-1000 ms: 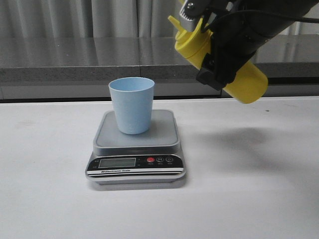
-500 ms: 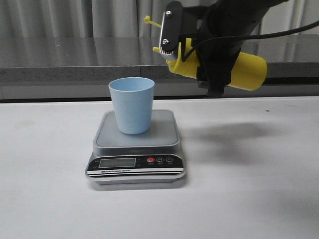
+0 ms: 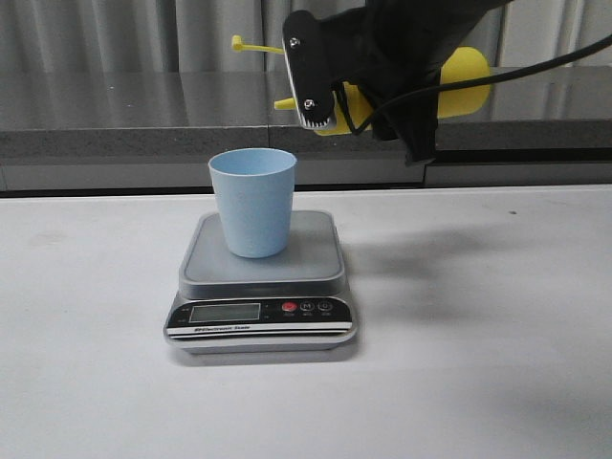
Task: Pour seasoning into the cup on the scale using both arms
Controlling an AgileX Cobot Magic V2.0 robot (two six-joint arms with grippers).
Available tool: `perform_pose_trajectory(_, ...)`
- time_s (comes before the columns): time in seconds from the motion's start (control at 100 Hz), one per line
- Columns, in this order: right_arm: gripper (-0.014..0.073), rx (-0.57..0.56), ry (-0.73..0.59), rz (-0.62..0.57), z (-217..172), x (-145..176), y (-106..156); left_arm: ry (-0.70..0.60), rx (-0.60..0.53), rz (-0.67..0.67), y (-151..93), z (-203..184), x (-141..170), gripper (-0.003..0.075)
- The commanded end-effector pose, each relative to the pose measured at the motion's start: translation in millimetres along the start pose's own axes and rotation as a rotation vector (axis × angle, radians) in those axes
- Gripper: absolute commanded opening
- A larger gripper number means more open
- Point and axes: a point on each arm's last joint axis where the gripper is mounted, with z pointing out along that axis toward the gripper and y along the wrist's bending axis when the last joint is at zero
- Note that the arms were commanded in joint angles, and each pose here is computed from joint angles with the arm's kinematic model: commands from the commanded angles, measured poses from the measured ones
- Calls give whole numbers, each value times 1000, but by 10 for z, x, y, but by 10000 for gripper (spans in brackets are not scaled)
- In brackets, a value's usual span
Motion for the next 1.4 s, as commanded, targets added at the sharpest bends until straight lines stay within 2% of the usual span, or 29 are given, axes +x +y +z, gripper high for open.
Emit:
perform_pose_trajectory(0.0,244,124,20,-73,-186,23,-295,-90,0,-5,-5,-16,-146,-20)
perform_pose_trajectory(0.25,244,172,21,-230,-192,-25,-270,-90,0,-5,-5,-16,-146,-20)
perform_pose_trajectory(0.46,244,134,28,-236,-171,-8,-144,-90,0,-5,-5,-16,-146,-20)
perform_pose_trajectory(0.61,244,94,26,-90,-187,8,-121,-90,0,-5,-5,-16,-146,-20)
perform_pose_trajectory(0.72,243,59,21,76,-220,51,-138,-90,0,-5,-5,-16,-146,-20)
perform_pose_trajectory(0.81,226,24,-13,217,-260,84,-154,-90,0,-5,-5,-16,-146,-20)
perform_pose_trajectory(0.98,141,-11,-126,486,-394,152,-266,-90,0,-5,-5,-16,-146,-20)
perform_pose_trajectory(1.19,141,-4,-238,763,-534,323,-394,-90,0,-5,-5,-16,-146,-20)
perform_pose_trajectory(1.39,141,-40,-279,1039,-482,472,-311,-90,0,-5,-5,-16,-146,-20)
